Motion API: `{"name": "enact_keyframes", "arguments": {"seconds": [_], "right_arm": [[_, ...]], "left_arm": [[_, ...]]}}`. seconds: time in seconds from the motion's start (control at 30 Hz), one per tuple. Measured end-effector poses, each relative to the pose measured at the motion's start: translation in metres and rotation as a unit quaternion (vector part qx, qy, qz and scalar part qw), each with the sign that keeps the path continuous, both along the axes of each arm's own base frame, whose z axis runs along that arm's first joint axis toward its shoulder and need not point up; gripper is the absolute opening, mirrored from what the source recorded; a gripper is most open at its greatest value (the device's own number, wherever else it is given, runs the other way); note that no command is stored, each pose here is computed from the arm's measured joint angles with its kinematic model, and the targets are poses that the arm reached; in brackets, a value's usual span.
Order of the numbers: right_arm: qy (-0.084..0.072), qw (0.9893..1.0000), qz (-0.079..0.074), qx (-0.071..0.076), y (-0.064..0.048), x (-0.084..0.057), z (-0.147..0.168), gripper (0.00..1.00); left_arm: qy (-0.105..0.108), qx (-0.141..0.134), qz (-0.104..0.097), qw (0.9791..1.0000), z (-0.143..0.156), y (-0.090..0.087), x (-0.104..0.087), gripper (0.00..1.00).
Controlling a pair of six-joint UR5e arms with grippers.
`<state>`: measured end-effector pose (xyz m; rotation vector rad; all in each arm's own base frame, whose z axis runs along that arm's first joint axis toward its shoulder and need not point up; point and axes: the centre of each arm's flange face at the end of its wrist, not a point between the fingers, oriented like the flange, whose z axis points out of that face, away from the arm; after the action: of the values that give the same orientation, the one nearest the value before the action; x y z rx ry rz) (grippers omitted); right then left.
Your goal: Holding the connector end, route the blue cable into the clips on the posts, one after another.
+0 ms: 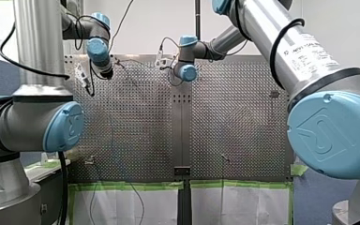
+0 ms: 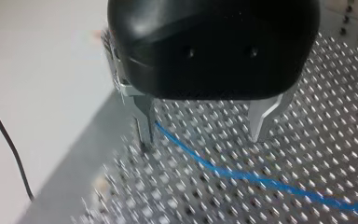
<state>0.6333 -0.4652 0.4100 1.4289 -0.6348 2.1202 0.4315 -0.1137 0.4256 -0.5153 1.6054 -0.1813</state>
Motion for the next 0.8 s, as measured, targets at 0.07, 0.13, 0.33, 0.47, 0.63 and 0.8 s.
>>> {"name": "enact_keyframes", "arguments": {"seconds": [0.07, 0.13, 0.33, 0.47, 0.63, 0.8], "right_arm": [[0.000, 1.0000, 0.000, 0.000, 0.000, 0.000, 0.000, 0.00], [0.001, 1.0000, 0.000, 0.001, 0.000, 0.000, -0.002, 0.00], [0.008, 0.9999, -0.002, 0.008, -0.001, -0.002, -0.012, 0.00], [0.011, 0.9999, -0.003, 0.010, -0.001, -0.003, -0.016, 0.00], [0.012, 0.9999, -0.004, 0.010, -0.003, -0.003, -0.017, 0.00], [0.011, 0.9999, -0.004, 0.011, -0.003, -0.003, -0.018, 0.00]], "left_arm": [[-0.011, 0.006, -0.002, 0.9999, 0.007, -0.001, -0.003, 1.00], [-0.023, 0.014, -0.004, 0.9996, 0.016, -0.002, -0.008, 1.00], [-0.052, 0.043, -0.016, 0.9976, 0.042, -0.007, -0.025, 1.00], [-0.055, 0.063, -0.019, 0.9963, 0.050, -0.007, -0.033, 1.00], [-0.038, 0.087, -0.036, 0.9948, 0.042, -0.012, -0.030, 1.00], [-0.033, 0.110, -0.062, 0.9914, 0.041, -0.020, -0.031, 1.00]]}}
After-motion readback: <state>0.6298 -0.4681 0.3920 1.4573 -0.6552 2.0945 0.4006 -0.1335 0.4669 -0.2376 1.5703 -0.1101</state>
